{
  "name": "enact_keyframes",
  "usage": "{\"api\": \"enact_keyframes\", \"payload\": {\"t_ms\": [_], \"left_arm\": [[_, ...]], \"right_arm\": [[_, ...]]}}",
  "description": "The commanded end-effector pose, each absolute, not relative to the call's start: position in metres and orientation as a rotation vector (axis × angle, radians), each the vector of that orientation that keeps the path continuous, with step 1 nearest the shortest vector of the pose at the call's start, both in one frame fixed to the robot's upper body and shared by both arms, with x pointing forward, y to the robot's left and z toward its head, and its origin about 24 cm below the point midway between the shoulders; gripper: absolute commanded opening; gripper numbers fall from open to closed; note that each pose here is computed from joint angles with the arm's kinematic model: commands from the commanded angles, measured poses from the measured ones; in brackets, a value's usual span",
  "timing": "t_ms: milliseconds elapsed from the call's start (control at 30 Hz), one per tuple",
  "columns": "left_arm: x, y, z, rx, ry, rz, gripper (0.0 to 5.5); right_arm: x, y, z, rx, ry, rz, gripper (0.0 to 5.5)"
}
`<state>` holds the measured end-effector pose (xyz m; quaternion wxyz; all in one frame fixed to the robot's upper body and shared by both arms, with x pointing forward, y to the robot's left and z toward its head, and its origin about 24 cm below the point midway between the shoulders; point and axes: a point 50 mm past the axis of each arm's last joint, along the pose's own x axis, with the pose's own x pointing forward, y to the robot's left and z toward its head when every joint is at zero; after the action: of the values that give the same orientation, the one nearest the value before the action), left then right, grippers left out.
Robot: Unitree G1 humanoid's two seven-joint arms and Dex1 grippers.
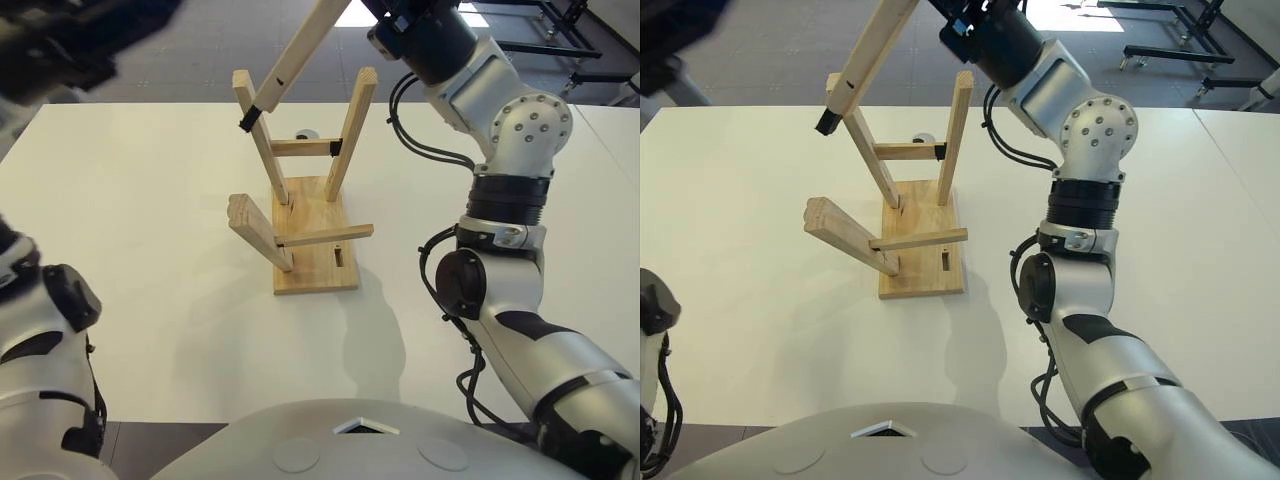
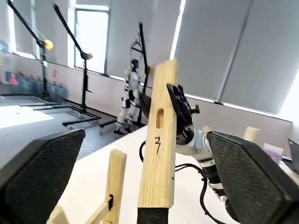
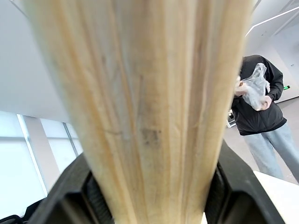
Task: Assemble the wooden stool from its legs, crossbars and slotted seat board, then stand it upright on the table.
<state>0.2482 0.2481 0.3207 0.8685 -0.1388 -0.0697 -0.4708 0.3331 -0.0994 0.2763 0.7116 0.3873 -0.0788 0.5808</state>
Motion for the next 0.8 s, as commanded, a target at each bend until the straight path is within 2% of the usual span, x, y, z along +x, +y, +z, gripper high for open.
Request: {"api": "enact_keyframes", "payload": {"t_ms": [33, 100, 133, 167, 267, 300, 400, 467, 533, 600, 800], "left_arm": [[0.211, 0.258, 0.338, -0.258, -0.221, -0.913, 5.39], [0.191, 0.263, 0.326, -0.269, -0.186, -0.882, 5.4], [0.18, 0.262, 0.314, -0.262, -0.107, -0.907, 5.4], [0.17, 0.26, 0.296, -0.251, -0.002, -0.933, 5.4], [0.132, 0.255, 0.214, -0.326, 0.425, -0.889, 5.4], [0.119, 0.253, 0.185, -0.373, 0.561, -0.83, 5.4], [0.088, 0.243, 0.115, -0.413, 0.831, -0.725, 5.4], [0.072, 0.224, 0.072, -0.394, 0.938, -0.716, 5.4], [0.065, 0.201, 0.043, -0.346, 0.963, -0.727, 5.4], [0.074, 0.184, 0.016, -0.241, 0.935, -0.691, 5.4], [0.114, 0.145, -0.007, 0.077, 0.765, -0.558, 5.4]], "right_arm": [[0.33, -0.141, 0.297, 0.777, -0.29, 1.168, 2.07], [0.327, -0.168, 0.307, 0.727, -0.339, 1.084, 2.07], [0.323, -0.183, 0.313, 0.7, -0.365, 1.044, 2.07], [0.318, -0.198, 0.318, 0.667, -0.386, 0.998, 2.07], [0.306, -0.229, 0.334, 0.585, -0.426, 0.902, 2.07], [0.305, -0.236, 0.334, 0.566, -0.419, 0.88, 2.07], [0.309, -0.245, 0.326, 0.557, -0.367, 0.852, 2.07], [0.315, -0.241, 0.319, 0.558, -0.328, 0.855, 2.07], [0.322, -0.234, 0.315, 0.57, -0.304, 0.867, 2.07], [0.326, -0.231, 0.313, 0.581, -0.289, 0.873, 2.07], [0.328, -0.231, 0.318, 0.583, -0.276, 0.88, 2.07]]}}
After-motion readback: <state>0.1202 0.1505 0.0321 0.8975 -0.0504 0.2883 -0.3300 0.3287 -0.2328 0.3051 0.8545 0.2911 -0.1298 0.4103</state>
